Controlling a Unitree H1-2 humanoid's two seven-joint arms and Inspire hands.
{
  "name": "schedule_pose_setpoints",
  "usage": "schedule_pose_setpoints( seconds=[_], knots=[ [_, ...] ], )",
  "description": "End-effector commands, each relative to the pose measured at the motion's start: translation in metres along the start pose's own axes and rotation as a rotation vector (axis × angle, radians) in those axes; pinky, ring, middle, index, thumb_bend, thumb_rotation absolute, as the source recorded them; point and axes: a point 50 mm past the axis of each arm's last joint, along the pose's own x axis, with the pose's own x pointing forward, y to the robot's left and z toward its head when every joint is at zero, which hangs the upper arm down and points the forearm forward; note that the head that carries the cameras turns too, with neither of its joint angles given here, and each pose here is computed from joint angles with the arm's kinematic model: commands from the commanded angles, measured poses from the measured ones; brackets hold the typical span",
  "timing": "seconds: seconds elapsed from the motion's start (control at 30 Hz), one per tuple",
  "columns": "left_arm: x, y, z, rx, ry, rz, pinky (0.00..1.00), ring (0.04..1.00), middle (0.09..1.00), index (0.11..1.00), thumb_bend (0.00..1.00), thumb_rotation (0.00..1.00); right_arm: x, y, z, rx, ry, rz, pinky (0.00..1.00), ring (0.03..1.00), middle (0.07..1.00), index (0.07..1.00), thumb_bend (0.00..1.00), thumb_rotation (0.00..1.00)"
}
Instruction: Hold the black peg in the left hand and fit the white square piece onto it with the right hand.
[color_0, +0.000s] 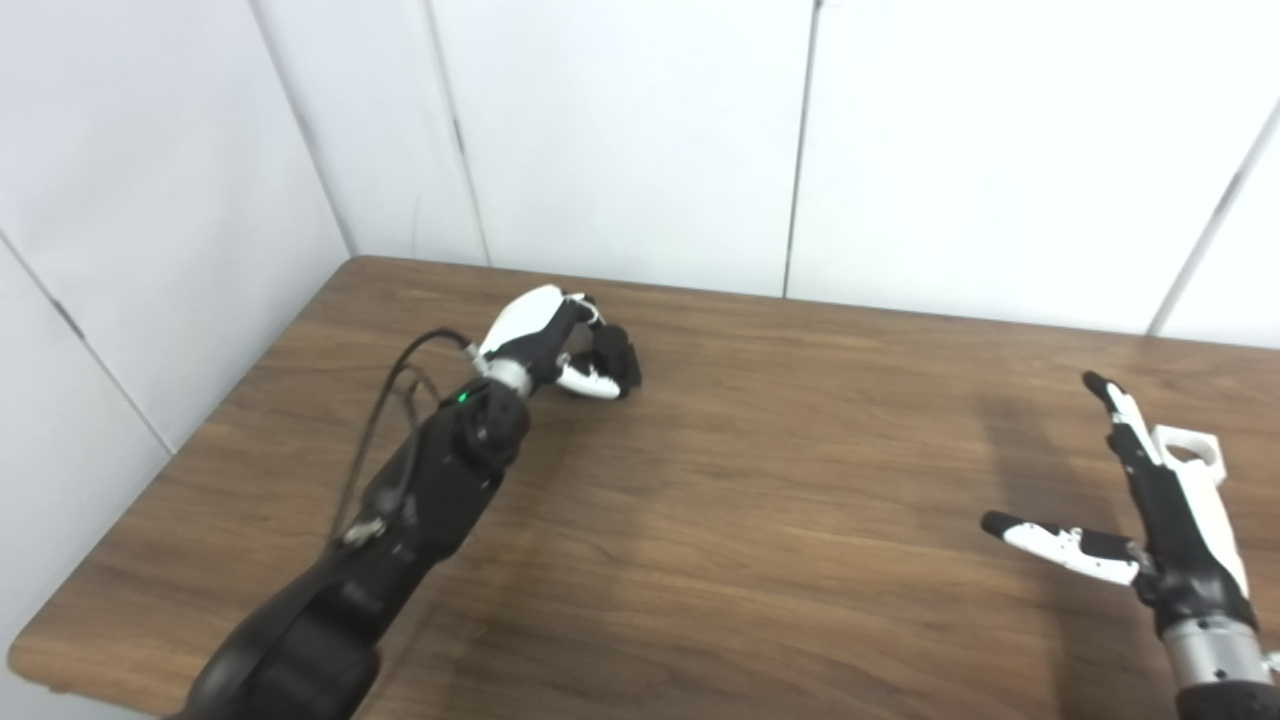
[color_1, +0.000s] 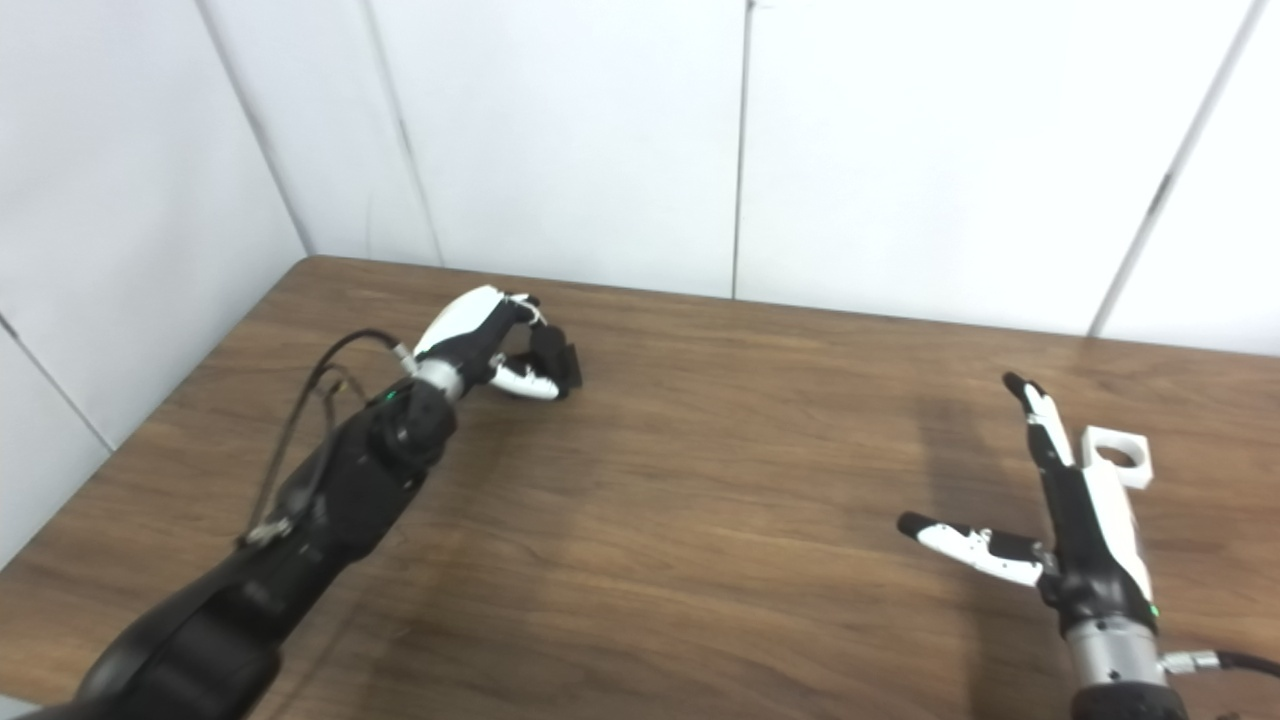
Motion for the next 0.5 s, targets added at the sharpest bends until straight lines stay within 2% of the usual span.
schedule_pose_setpoints(
  seconds=[0.0,0.2,0.47],
  knots=[
    [-0.008,-0.003,0.006,-0.034,-0.068,-0.086,0.98,1.000,0.955,0.494,0.52,0.07,0.012,-0.007,0.021,-0.008,-0.092,-0.044,0.94,1.000,0.997,0.958,0.78,0.23],
    [-0.023,-0.006,0.020,-0.178,-0.239,-0.203,0.98,1.000,0.987,0.493,0.52,0.07,0.013,-0.006,0.025,-0.009,-0.101,-0.047,0.93,1.000,0.992,0.951,0.78,0.20],
    [-0.041,-0.015,0.043,-0.209,-0.390,-0.342,1.00,1.000,0.991,0.494,0.52,0.08,0.014,-0.005,0.026,-0.014,-0.104,-0.045,0.93,1.000,0.994,0.954,0.78,0.21]
  ],
)
